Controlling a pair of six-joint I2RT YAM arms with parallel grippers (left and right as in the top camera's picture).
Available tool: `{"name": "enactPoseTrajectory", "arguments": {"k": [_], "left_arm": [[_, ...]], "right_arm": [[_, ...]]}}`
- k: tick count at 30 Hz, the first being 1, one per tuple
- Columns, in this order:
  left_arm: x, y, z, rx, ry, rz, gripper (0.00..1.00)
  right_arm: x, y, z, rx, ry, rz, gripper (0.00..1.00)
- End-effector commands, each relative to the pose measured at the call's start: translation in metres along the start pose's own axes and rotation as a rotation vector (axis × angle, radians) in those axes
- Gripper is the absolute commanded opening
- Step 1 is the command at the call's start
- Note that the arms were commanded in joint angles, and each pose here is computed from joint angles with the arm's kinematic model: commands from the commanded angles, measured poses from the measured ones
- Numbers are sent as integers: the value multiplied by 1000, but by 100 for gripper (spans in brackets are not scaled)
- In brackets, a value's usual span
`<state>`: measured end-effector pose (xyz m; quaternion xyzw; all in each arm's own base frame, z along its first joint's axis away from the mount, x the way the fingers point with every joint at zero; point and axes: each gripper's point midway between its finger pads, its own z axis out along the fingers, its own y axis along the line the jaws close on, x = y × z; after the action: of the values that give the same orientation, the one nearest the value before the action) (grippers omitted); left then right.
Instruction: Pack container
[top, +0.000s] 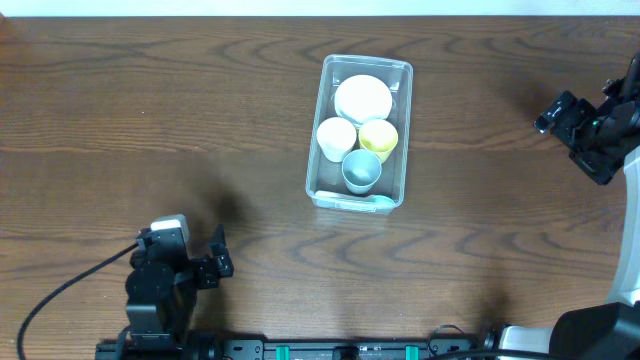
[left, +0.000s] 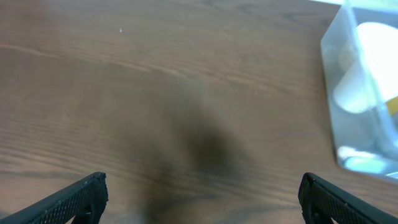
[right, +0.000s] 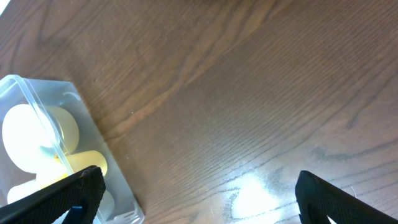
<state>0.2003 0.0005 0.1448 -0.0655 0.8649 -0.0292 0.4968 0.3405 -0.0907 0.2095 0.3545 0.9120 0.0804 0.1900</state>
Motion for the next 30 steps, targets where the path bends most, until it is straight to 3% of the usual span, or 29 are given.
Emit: {"name": "enactPoseTrajectory", "arguments": {"k": [1, 14, 30], "left_arm": [[13, 1, 6, 8, -3, 14, 98], [54, 6, 30, 5, 19, 11, 98], [54, 6, 30, 4, 21, 11, 98]], "right_arm": [[0, -1, -1, -3, 0, 4, 99], [0, -1, -1, -3, 0, 4, 99], [0, -1, -1, -3, 0, 4, 99]]}}
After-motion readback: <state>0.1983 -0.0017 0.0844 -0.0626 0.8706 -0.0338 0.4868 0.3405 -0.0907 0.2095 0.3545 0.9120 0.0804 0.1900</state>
